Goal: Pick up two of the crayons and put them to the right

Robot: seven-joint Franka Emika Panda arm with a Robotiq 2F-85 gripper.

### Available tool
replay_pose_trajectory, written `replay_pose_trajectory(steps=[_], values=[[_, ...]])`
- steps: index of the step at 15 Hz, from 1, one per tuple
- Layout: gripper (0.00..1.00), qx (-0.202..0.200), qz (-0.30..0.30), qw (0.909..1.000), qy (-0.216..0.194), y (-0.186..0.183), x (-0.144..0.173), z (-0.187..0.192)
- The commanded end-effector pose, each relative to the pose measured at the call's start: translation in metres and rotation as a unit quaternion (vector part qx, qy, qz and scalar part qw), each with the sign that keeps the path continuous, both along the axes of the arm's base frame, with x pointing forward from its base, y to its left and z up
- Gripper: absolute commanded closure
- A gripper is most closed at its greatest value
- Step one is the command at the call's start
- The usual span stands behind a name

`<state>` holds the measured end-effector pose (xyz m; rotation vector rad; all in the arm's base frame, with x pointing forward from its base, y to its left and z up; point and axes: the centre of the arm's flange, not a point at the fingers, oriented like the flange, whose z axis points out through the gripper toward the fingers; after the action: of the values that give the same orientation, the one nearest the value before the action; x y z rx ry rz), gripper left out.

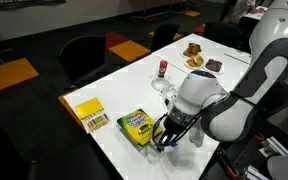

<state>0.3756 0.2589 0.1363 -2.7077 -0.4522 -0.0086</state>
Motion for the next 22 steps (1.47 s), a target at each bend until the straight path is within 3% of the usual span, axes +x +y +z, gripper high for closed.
replay_pose_trajectory(steps=[1, 6, 9, 15, 22], values=[[0.96, 0.000, 0.007, 0.9997, 0.023, -0.003, 0.008, 0.005], [0.96, 0.027, -0.022, 0.9891, 0.143, 0.001, -0.005, -0.026], [0.96, 0.040, -0.043, 0.9803, 0.189, 0.000, -0.011, -0.042], [0.96, 0.053, -0.051, 0.9747, 0.211, 0.014, -0.024, -0.041], [0.96, 0.074, -0.008, 0.9676, 0.241, 0.061, -0.081, -0.024]])
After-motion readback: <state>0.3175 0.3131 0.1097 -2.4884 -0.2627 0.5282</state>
